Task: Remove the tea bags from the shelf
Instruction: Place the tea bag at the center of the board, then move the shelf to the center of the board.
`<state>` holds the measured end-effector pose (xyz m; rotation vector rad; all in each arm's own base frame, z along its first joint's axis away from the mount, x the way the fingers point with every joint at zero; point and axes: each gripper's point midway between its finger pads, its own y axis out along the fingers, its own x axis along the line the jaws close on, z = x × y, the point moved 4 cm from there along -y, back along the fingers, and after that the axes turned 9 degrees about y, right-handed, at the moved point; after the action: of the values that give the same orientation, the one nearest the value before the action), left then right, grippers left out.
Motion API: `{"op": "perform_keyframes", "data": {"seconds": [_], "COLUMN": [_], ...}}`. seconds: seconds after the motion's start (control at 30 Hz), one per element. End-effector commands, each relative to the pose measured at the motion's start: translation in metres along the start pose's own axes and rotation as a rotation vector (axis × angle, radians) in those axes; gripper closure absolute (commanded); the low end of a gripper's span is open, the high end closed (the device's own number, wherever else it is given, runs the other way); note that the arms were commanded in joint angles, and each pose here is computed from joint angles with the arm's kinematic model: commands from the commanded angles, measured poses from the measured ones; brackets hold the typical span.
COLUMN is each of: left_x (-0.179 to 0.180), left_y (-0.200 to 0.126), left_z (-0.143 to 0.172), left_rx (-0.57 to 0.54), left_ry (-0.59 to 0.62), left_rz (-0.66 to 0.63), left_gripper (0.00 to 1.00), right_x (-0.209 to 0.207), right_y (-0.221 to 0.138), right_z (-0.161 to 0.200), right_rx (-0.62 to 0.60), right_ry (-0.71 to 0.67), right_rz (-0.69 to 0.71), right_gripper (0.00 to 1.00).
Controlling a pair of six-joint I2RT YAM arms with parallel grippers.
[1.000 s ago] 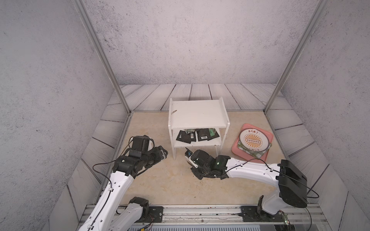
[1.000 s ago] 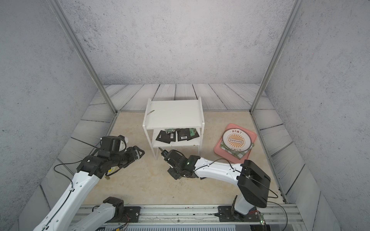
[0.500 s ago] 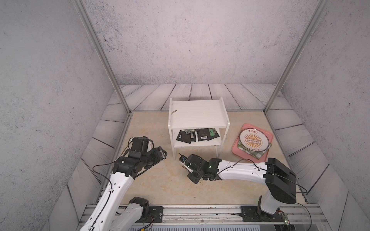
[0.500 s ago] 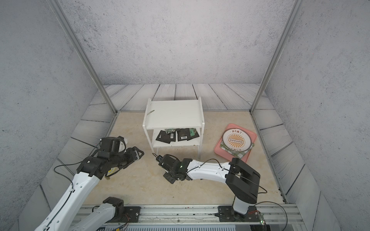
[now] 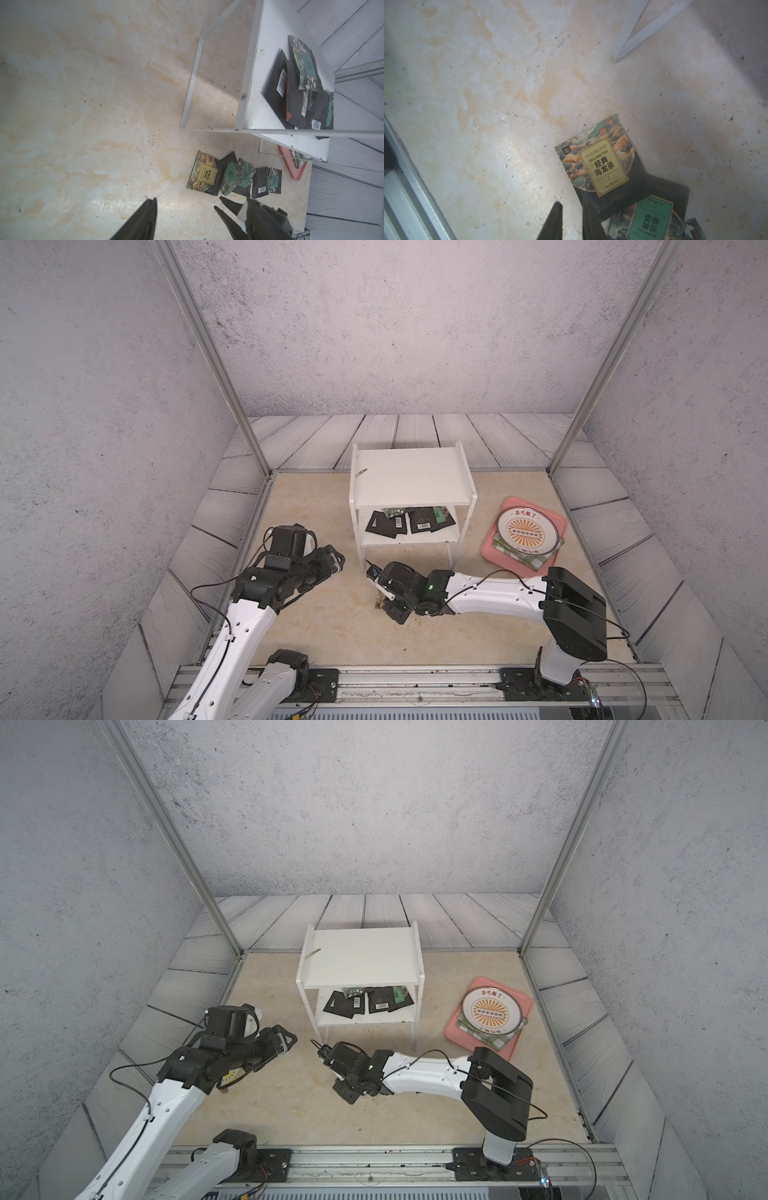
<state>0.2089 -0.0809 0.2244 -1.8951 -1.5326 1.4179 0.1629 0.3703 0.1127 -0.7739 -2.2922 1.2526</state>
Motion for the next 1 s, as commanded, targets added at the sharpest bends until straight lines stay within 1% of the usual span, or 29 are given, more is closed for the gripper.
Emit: {"op": "perform_keyframes", "data": {"seconds": [0.0,0.13,0.23,0.43,0.47,0.57,0.67,0.77,0.87,0.97], "left_x": [0.002,-0.002,-0.008,-0.019,-0.021,-0.026,-0.031,-0.034,-0.035,-0.04], "left_y": [-0.005,-0.008,-0.009,-0.014,-0.014,-0.012,-0.009,-0.004,0.003,0.011], "left_z": [-0.002,-0.003,-0.003,-0.004,-0.004,-0.002,0.001,0.004,0.005,0.003], "left_rx": [-0.013,-0.013,-0.005,-0.007,-0.007,0.004,0.015,0.025,0.042,0.046], "left_ry": [0.023,0.048,0.063,0.113,0.12,0.129,0.137,0.146,0.154,0.162], "left_rz": [-0.01,0.002,0.034,0.079,0.082,0.108,0.132,0.14,0.13,0.14], "left_gripper": [0.28,0.29,0.28,0.29,0.29,0.34,0.36,0.39,0.39,0.39], "right_x": [0.0,-0.004,-0.012,-0.031,-0.034,-0.043,-0.058,-0.081,-0.106,-0.135], "right_y": [-0.005,-0.024,-0.048,-0.108,-0.115,-0.132,-0.145,-0.159,-0.172,-0.179], "right_z": [-0.004,-0.01,-0.017,-0.025,-0.023,-0.013,0.002,0.018,0.034,0.048], "right_rx": [0.001,-0.031,-0.079,-0.222,-0.237,-0.259,-0.275,-0.327,-0.402,-0.422], "right_ry": [-0.007,-0.007,0.01,0.079,0.09,0.125,0.196,0.308,0.428,0.541], "right_rz": [0.022,0.044,0.085,0.157,0.157,0.167,0.183,0.19,0.179,0.194], "right_gripper": [0.77,0.77,0.76,0.59,0.59,0.59,0.58,0.57,0.53,0.52]}}
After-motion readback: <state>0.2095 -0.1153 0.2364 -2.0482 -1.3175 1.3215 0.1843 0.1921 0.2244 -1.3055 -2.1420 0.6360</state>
